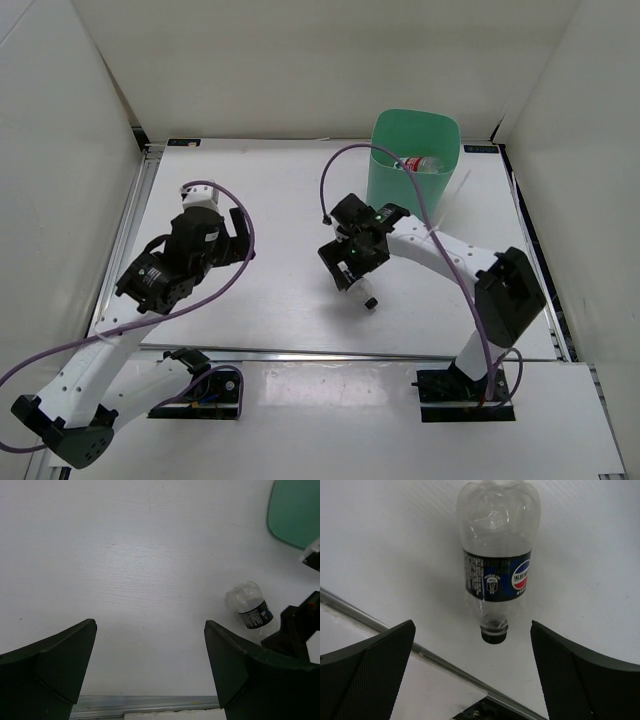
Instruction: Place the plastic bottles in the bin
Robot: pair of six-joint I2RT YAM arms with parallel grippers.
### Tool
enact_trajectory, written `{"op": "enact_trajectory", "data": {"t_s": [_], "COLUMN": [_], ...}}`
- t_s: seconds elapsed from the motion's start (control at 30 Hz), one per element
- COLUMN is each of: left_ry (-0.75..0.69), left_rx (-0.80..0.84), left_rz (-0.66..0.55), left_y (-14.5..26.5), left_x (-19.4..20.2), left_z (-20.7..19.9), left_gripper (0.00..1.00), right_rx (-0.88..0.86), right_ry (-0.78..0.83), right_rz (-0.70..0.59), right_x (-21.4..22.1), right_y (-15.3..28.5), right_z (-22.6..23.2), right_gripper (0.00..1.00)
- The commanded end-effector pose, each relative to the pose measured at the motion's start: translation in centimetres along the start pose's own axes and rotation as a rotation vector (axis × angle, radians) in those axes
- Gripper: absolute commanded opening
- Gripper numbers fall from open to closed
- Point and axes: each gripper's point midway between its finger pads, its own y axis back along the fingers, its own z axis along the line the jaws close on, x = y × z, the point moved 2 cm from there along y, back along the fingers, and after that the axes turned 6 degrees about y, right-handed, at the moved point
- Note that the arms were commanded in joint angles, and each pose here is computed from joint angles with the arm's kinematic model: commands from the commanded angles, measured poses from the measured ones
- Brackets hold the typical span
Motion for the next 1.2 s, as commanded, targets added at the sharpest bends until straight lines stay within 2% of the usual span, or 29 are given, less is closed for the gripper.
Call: {"op": "enact_trajectory", "data": {"t_s": [0.0,0.13,0.33,0.47,0.57,0.6,0.63,0.7,0.77,0.8,0.83,0.93,0.97,1.07,1.1,1.13,1.17], "left_ry": [0.03,0.034,0.031,0.031,0.043,0.04,0.04,0.04,0.04,0.039,0.047,0.03,0.02,-0.006,-0.021,-0.035,-0.039], "left_rx": [0.011,0.003,-0.029,-0.038,-0.041,-0.046,-0.046,-0.046,-0.046,-0.047,-0.036,-0.023,-0.021,-0.014,-0.015,-0.014,-0.011], "left_rz": [0.003,0.014,0.026,0.02,0.006,0.013,0.013,0.013,0.012,0.014,0.0,-0.003,-0.005,0.004,0.005,0.004,0.02], "left_y": [1.1,1.4,2.3,2.7,2.9,2.7,2.7,2.5,2.3,2.0,1.9,1.7,1.4,0.3,0.2,0.0,-0.4], "left_x": [0.3,0.9,1.4,1.3,1.3,1.6,1.6,1.9,2.1,2.3,1.9,2.0,1.8,1.7,1.5,1.5,1.5], "left_z": [0.4,0.9,2.0,2.3,2.6,2.7,2.7,2.9,2.9,2.9,2.6,2.4,2.2,1.5,1.4,1.3,0.9], "left_gripper": [1.0,1.0,1.0,1.0,1.0,1.0,1.0,1.0,1.0,1.0,1.0,1.0,1.0,1.0,1.0,1.0,1.0], "right_rx": [0.057,0.084,0.036,-0.012,-0.013,-0.003,0.011,0.073,0.124,0.152,0.186,0.195,0.231,0.292,0.305,0.31,0.311], "right_ry": [0.009,-0.014,-0.064,-0.071,-0.07,-0.078,-0.077,-0.086,-0.117,-0.117,-0.141,-0.234,-0.289,-0.436,-0.488,-0.528,-0.55], "right_rz": [-0.015,0.04,0.125,0.17,0.16,0.135,0.14,0.126,0.039,0.061,-0.079,-0.301,-0.457,-0.691,-0.72,-0.86,-0.909], "right_x": [-0.8,-1.1,-1.6,-1.2,-1.6,-2.4,-2.4,-3.0,-6.6,-6.8,-10.7,-14.0,-15.9,-16.0,-15.5,-15.3,-15.1], "right_y": [-1.9,-4.8,-7.9,-8.8,-8.2,-7.5,-7.2,-5.1,-1.7,0.2,3.9,12.1,17.2,25.2,25.8,29.5,30.4], "right_z": [-1.0,-1.8,-1.4,-0.7,-0.6,-0.7,-0.9,-1.6,-2.3,-2.5,-3.3,-5.2,-7.1,-11.4,-12.6,-14.4,-15.3], "right_gripper": [0.99,0.99,0.99,0.88,0.65,0.52,0.48,0.48,0.45,0.43,0.38,0.38,0.38,0.38,0.38,0.38,0.38]}}
